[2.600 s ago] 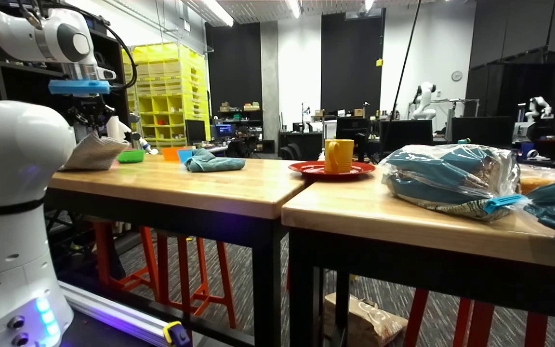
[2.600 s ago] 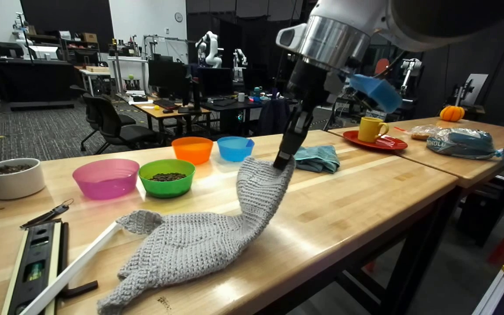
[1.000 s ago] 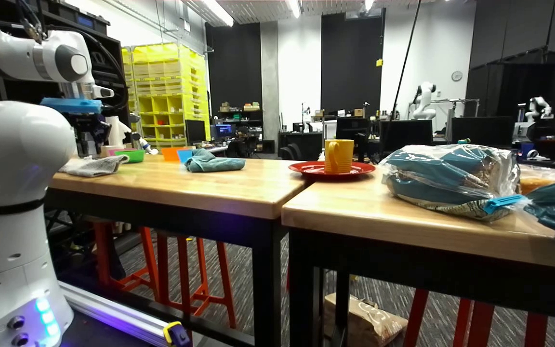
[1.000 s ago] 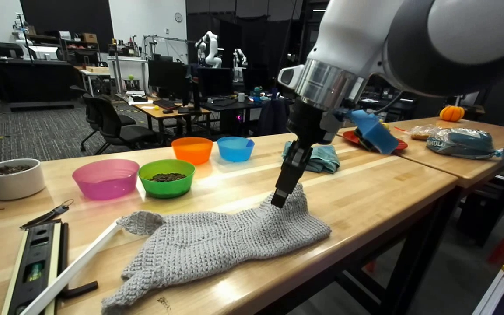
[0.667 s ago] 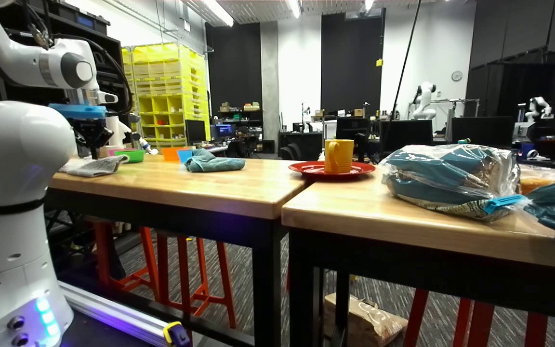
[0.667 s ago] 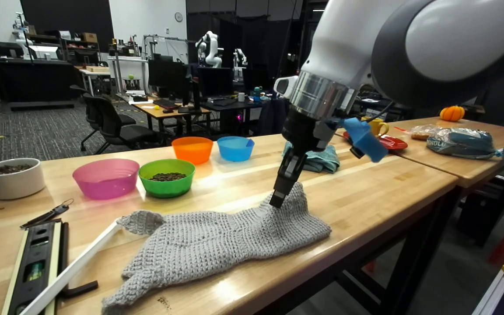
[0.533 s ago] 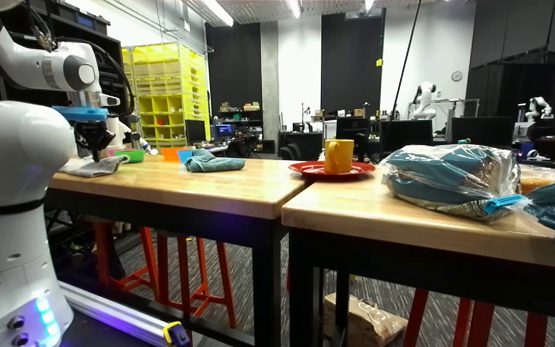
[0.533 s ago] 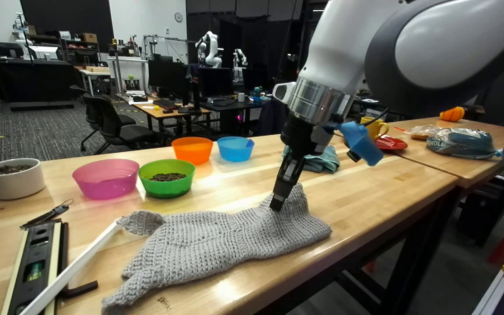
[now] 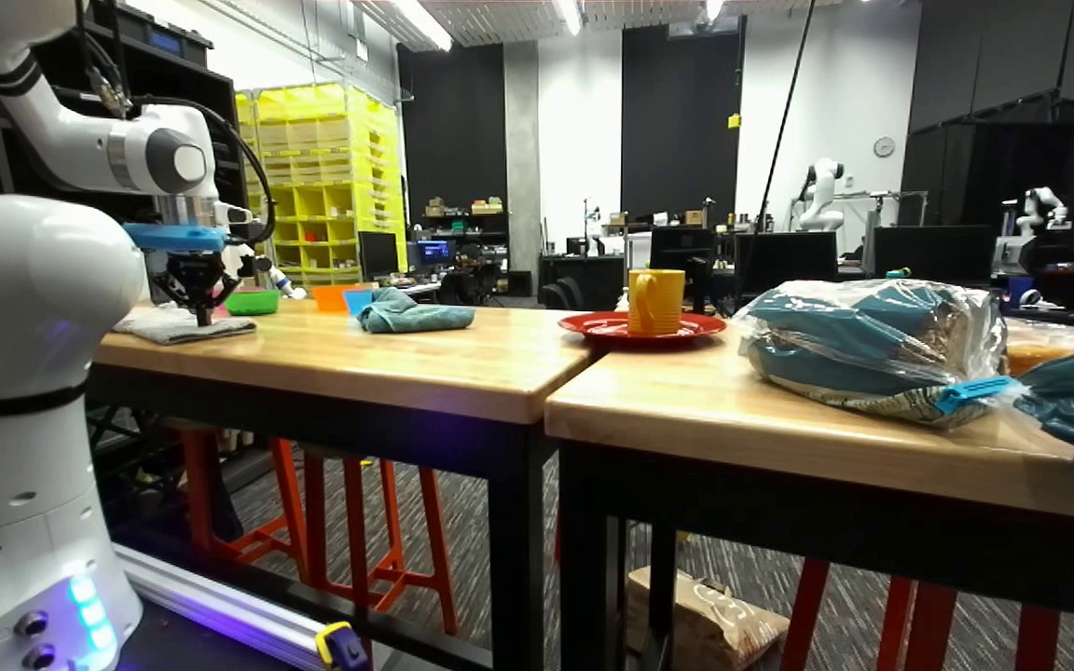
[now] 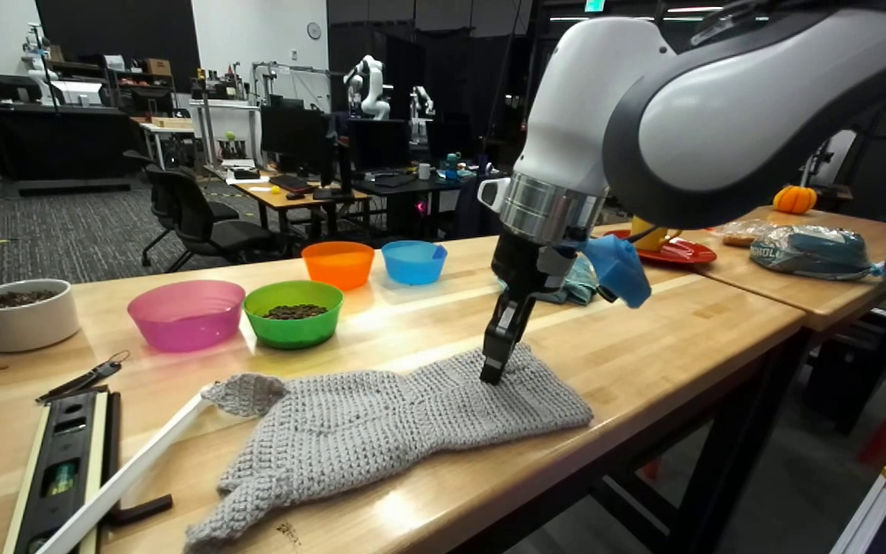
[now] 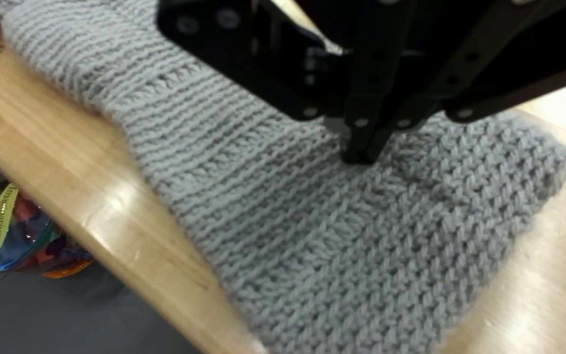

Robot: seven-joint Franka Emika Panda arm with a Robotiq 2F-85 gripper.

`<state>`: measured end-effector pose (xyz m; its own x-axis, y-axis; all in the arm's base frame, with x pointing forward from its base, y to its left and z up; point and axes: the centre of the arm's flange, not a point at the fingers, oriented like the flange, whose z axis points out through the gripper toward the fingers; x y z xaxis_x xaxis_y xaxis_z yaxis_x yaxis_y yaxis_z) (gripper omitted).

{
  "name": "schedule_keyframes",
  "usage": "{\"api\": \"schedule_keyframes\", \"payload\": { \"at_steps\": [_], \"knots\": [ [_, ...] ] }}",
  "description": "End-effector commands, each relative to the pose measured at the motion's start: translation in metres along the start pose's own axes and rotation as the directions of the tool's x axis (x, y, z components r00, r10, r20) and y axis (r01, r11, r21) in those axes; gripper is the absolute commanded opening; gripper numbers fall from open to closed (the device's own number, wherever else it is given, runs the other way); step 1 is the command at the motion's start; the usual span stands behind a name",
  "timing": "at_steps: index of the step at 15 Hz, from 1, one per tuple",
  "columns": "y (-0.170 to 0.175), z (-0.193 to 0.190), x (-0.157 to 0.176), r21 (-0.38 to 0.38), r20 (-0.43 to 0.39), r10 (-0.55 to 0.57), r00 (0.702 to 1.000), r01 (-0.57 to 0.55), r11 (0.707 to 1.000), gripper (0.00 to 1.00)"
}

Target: Unfold the grey piece of material on the left

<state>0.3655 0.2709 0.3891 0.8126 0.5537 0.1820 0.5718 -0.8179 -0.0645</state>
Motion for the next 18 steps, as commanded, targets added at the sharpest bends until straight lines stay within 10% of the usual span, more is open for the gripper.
{"api": "schedule_keyframes", "payload": {
  "at_steps": [1, 7, 9, 18],
  "knots": [
    [0.001, -0.009, 0.004, 0.023, -0.036, -0.014, 0.999, 0.015, 1.000, 0.00],
    [-0.013, -0.040, 0.005, 0.092, -0.078, -0.075, 0.994, 0.082, 0.992, 0.00],
    [-0.018, -0.049, 0.003, 0.097, -0.082, -0.091, 0.992, 0.099, 0.990, 0.28],
    [-0.023, -0.082, -0.016, 0.090, -0.058, -0.127, 0.990, 0.132, 0.987, 0.84]
  ]
}}
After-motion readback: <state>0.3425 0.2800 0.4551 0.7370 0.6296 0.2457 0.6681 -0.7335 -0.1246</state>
